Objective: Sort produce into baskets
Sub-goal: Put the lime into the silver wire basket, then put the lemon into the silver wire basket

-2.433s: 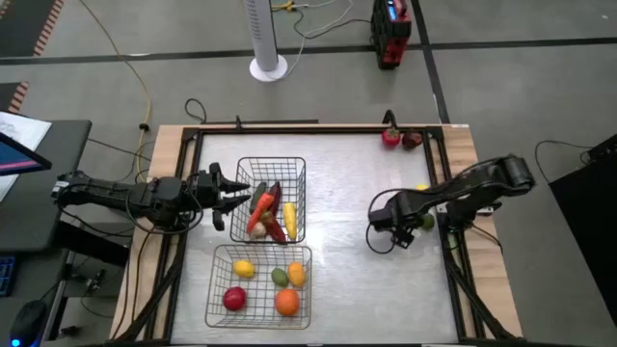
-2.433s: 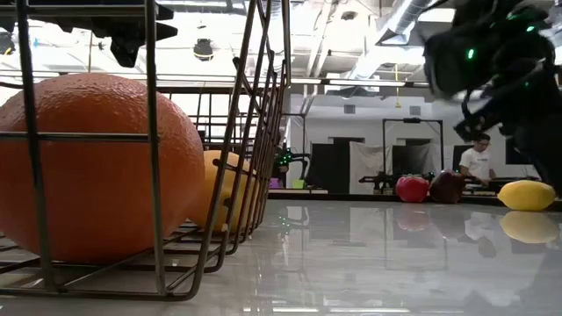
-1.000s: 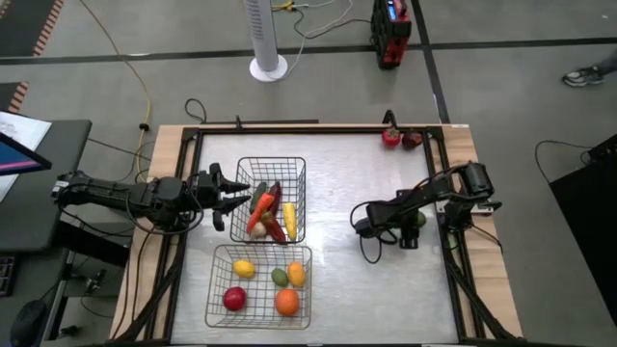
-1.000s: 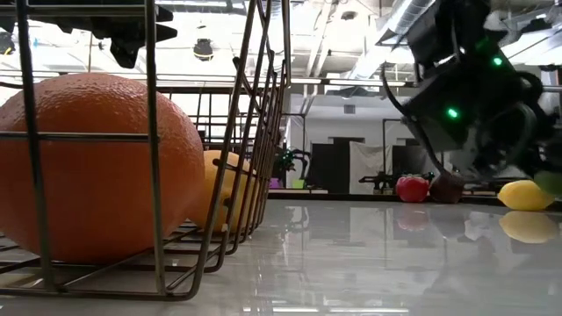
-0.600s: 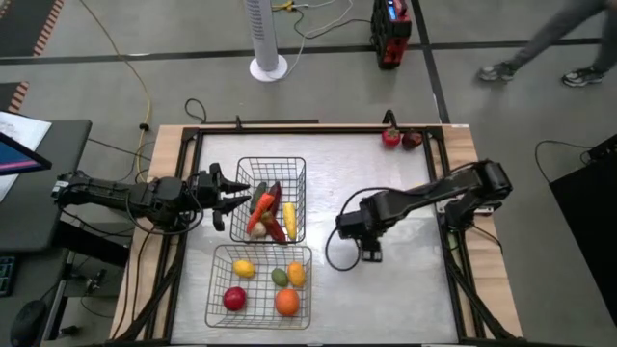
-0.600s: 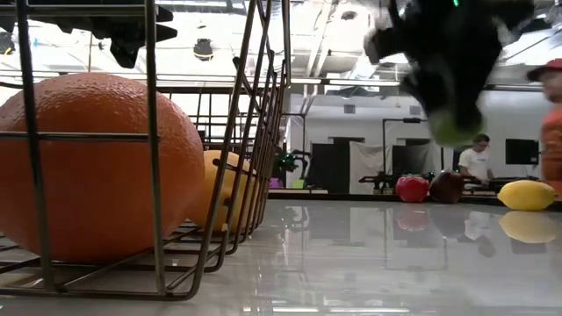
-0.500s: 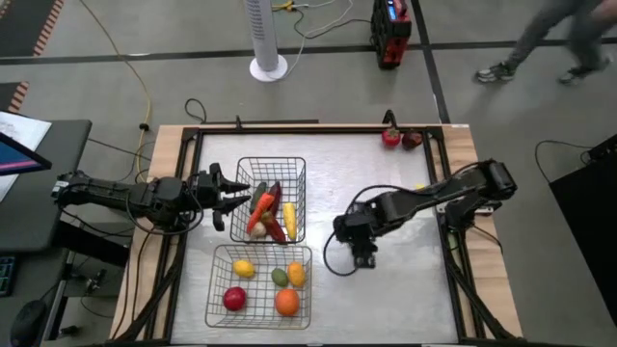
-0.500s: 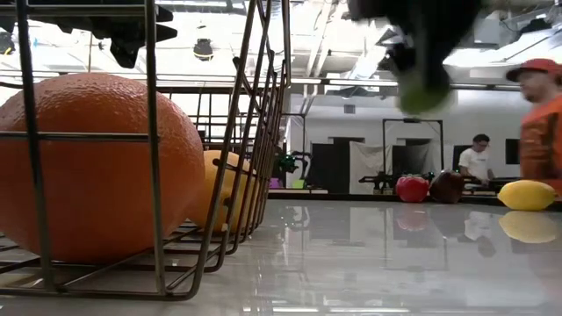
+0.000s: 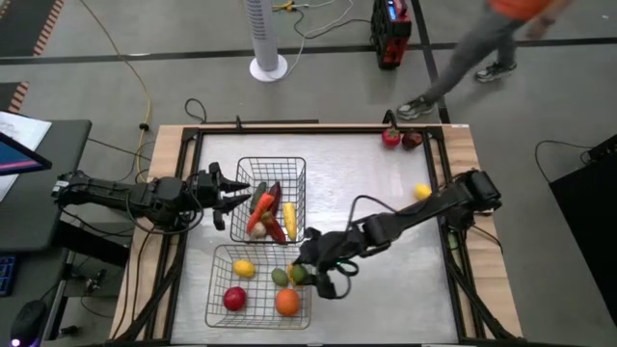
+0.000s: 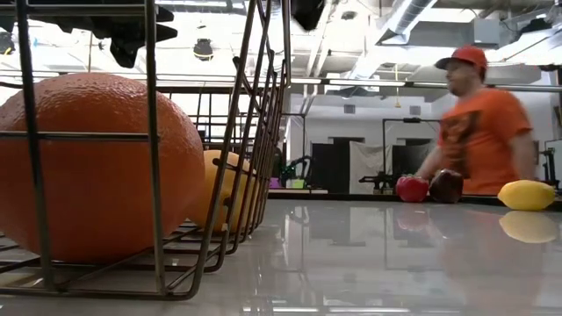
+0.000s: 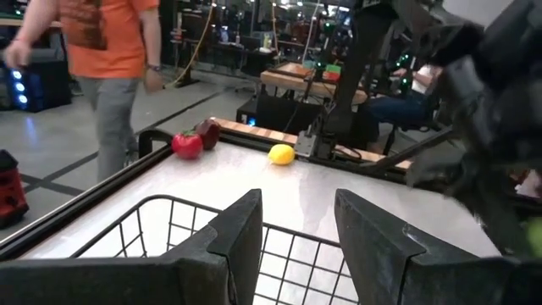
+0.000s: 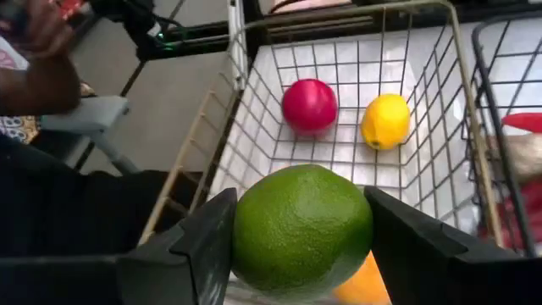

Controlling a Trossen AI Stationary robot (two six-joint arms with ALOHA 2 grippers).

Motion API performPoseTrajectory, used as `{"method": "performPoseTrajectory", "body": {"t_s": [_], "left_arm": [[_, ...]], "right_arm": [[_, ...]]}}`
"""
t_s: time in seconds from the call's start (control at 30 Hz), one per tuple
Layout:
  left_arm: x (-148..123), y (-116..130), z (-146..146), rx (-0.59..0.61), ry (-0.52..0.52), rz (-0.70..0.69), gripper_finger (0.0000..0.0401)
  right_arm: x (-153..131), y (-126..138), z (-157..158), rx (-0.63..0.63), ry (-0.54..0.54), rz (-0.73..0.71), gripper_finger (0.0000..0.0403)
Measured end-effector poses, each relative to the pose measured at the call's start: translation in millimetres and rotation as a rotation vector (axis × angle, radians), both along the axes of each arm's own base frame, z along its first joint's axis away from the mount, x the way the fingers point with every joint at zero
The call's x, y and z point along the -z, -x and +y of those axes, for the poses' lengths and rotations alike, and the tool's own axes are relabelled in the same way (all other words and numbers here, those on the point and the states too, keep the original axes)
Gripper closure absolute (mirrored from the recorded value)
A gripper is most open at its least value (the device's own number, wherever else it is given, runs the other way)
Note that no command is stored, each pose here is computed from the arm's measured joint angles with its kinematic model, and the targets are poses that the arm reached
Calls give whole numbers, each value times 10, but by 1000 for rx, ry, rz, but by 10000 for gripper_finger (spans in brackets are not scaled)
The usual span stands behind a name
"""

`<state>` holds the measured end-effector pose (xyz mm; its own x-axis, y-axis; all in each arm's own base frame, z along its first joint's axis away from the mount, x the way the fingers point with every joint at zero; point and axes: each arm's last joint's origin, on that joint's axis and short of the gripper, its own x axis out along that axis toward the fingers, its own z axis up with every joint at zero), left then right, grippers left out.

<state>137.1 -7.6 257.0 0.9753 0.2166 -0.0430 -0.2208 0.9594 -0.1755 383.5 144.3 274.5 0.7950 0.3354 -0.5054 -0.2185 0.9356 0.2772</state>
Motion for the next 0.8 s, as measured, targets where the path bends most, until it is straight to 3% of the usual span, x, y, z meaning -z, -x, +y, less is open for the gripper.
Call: {"method": "performPoseTrajectory", "body": {"t_s": [0.13, 0.27, 0.53, 0.8], "left_arm": [[2, 0, 0, 0, 1, 2, 264], [4, 0, 0, -1, 1, 4, 264], [6, 0, 1, -1, -4, 7, 264], [12, 0, 1, -2, 0, 12, 264]], "right_arm": [[158, -150, -52, -28, 39, 32, 132], [145, -205, -116, -46, 77, 62, 99], [103, -160, -235, -15, 102, 114, 46], [-130, 405, -559, 230, 402, 427, 54]]}}
